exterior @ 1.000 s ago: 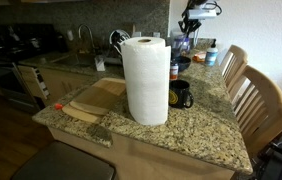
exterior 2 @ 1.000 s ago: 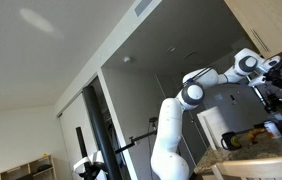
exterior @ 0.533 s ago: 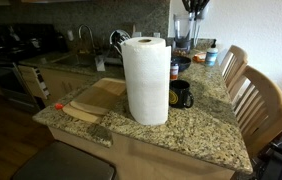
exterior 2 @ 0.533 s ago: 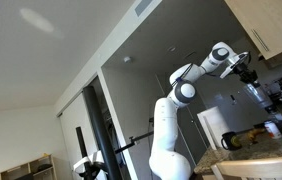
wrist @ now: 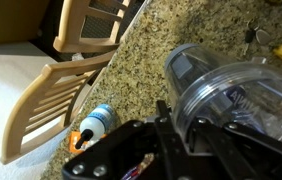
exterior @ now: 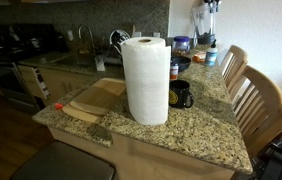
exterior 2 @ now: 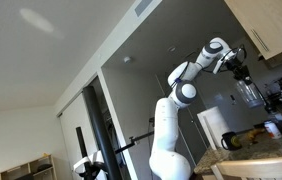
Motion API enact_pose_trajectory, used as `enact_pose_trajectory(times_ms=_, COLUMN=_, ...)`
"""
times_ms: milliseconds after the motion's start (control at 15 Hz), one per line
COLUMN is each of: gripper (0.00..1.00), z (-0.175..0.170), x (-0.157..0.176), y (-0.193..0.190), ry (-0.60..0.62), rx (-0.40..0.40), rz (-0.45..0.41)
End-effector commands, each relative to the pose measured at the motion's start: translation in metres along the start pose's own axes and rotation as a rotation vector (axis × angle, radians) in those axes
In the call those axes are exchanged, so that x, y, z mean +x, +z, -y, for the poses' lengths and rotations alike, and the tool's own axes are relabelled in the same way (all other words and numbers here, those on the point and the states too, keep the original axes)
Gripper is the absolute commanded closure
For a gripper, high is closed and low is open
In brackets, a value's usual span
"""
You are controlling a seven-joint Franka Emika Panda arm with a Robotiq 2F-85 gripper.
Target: Remove the cup from the bowl and place it on the counter
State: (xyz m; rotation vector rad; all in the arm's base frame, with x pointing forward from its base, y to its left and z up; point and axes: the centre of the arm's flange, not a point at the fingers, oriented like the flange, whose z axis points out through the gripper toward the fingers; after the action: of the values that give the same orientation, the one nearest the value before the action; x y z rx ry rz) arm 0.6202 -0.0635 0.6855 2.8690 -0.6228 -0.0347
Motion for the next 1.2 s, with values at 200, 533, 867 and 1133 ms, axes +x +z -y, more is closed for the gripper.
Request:
enact_pose_trajectory(times_ms=200, gripper=0.96, z=0.014, x=0.033, y=0.068, ry=-0.1, rx=0.056, rz=-0.166)
enact_pose_trajectory(times_ms=533, gripper=0.96, z=0.019, x=0.045, y=0.111, ry=-0.123, rx=0.08, rz=-0.139)
enact_pose_trajectory(times_ms=867, gripper=0.96, z=-0.017, x=0.035, y=0.125, ry=-0.077, rx=0.084, rz=-0.077)
enact_pose_trajectory(times_ms=1133, gripper=0.96, z=-0.051, x=0.02, y=0.146, ry=-0.049, rx=0.095, rz=-0.036)
